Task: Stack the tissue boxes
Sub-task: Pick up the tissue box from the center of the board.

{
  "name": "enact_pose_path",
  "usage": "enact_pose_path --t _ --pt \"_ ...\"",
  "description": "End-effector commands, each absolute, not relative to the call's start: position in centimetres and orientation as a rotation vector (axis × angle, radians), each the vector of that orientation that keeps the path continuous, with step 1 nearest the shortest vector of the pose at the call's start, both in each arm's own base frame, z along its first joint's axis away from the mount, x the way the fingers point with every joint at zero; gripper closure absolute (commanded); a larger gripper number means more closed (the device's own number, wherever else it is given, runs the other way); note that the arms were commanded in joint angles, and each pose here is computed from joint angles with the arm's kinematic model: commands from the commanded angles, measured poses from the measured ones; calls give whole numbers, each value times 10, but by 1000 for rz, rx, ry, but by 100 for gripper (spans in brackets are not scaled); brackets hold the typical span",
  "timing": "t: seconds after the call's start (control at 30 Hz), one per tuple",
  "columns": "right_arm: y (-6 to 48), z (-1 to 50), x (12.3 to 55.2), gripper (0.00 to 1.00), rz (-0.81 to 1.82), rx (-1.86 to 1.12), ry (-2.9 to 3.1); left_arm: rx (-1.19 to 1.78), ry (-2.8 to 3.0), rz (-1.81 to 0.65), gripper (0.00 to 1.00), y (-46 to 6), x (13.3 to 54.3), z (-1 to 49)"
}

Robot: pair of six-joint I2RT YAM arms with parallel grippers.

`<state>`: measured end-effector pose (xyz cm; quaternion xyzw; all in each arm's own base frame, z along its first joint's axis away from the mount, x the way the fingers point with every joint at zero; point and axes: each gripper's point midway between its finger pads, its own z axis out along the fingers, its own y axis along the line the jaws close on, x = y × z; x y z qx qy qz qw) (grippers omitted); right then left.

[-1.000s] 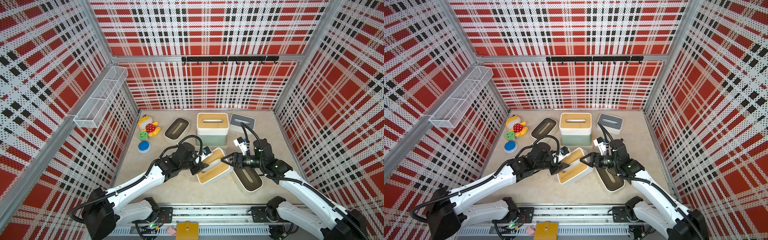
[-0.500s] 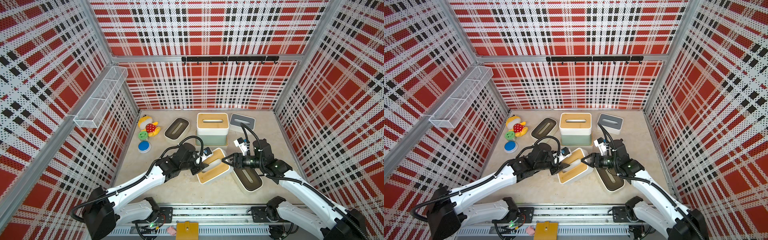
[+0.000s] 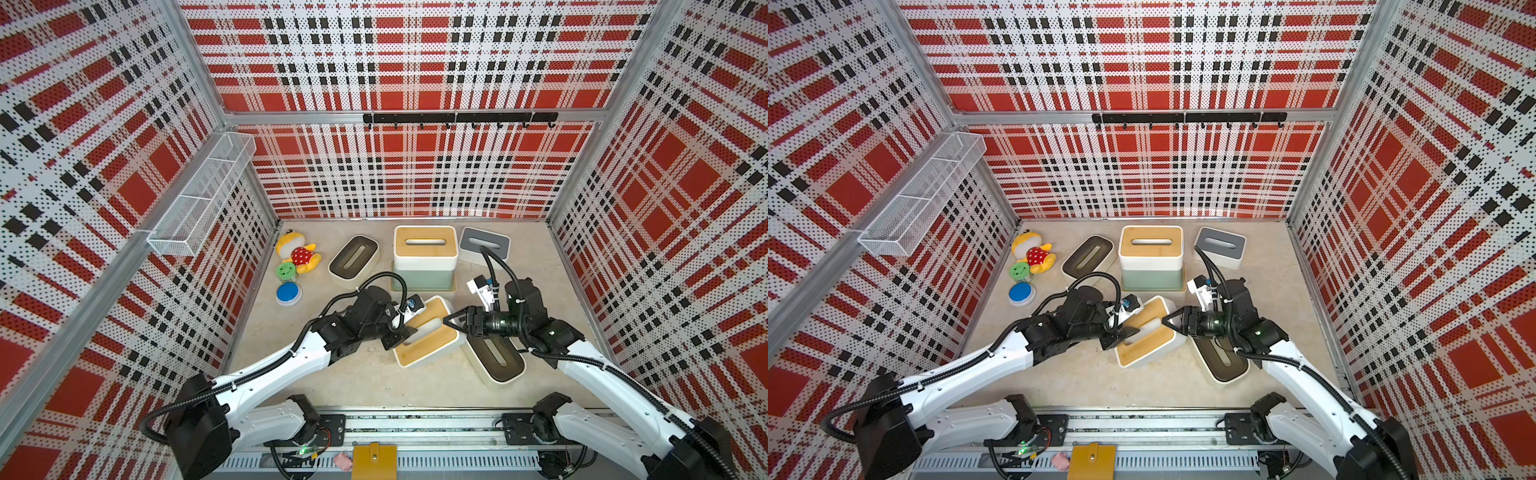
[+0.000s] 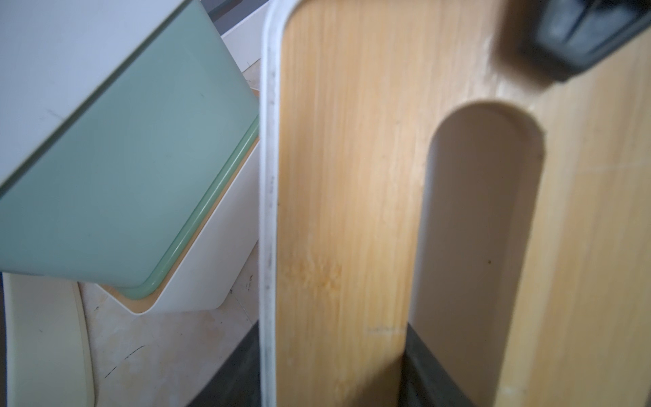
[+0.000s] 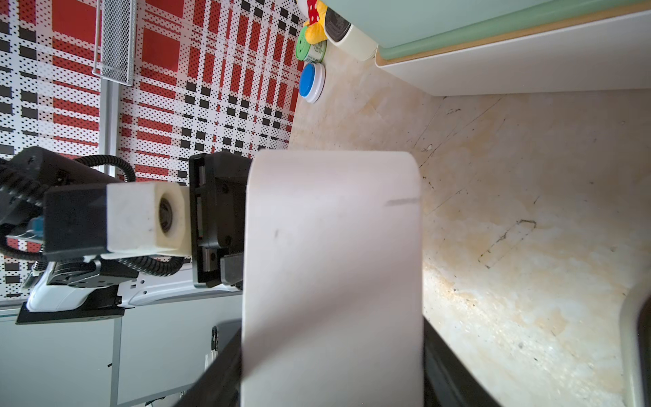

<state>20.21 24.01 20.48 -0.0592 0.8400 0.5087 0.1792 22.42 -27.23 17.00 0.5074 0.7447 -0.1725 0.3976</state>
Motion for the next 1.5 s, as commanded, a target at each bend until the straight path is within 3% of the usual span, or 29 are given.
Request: enact_pose_path --t 0.0,0.37,0.8,1.13,1.33,1.47 --pt "251 223 202 45 1491 -242 2299 1252 1854 -441 43 -275 227 181" --pt "255 218 202 51 1483 -248 2312 1221 1848 -464 38 -269 225 191" --pt "254 224 206 54 1470 -233 2296 1024 1734 -561 31 -251 226 245" --pt "247 267 209 56 1445 -218 2191 810 1568 -549 22 -223 228 297" --pt "245 316 213 58 1469 -200 2070 693 1426 -538 0 -201 216 329" --pt "244 358 219 58 1475 -195 1979 581 1402 -518 1 -182 214 340"
